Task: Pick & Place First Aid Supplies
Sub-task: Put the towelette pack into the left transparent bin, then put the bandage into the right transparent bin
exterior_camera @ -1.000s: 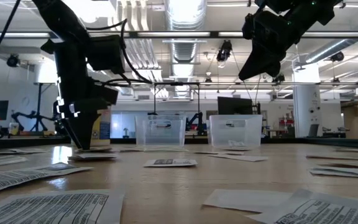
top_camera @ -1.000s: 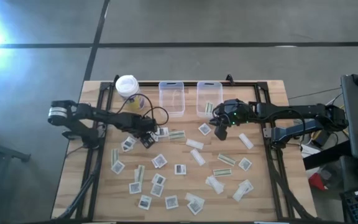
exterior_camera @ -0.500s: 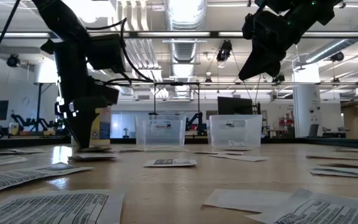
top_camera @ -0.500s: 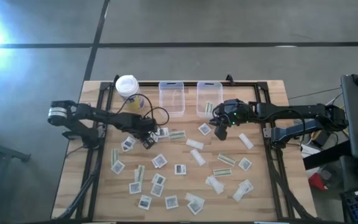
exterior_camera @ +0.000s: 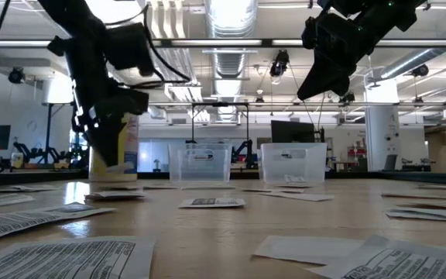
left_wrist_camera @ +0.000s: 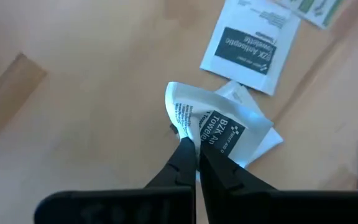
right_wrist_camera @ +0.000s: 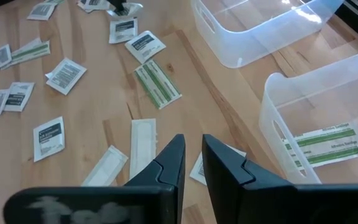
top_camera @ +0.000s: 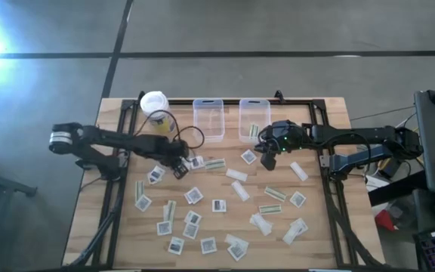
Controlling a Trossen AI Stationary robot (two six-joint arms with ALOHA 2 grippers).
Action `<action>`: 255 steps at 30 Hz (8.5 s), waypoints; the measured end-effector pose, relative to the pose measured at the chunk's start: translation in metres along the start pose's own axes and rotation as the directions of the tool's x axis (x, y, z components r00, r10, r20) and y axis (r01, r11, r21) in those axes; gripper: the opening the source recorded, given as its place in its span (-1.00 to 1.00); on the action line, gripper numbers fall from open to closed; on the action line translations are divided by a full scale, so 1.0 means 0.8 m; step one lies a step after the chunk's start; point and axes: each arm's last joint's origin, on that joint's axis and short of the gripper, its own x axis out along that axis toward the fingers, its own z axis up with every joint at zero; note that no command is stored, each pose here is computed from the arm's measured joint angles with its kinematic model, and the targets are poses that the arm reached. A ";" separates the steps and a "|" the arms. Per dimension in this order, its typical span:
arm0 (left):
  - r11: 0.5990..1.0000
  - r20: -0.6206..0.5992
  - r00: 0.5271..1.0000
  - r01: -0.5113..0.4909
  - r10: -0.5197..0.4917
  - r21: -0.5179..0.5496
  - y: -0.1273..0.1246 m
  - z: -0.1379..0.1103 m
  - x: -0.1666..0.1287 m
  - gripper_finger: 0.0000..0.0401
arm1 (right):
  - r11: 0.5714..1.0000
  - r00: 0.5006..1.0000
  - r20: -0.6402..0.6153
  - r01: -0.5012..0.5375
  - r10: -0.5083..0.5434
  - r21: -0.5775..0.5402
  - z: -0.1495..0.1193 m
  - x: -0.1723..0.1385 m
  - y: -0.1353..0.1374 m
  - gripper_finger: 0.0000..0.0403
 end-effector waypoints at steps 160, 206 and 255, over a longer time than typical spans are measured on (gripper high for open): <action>0.947 0.376 0.893 0.138 -0.245 0.289 -0.072 -0.020 -0.069 -0.53 | 0.917 0.614 -0.737 0.398 -0.283 -0.021 -0.148 0.050 0.154 -0.38; 0.944 0.382 0.892 0.125 -0.241 0.305 -0.072 -0.019 -0.069 -0.53 | 0.925 0.645 -0.719 0.380 -0.258 0.008 -0.174 0.063 0.137 -0.92; 0.952 0.268 0.952 0.067 -0.150 0.298 -0.060 -0.033 -0.061 -0.53 | 0.919 0.969 -0.061 0.246 -0.239 0.309 0.012 -0.021 -0.031 -0.96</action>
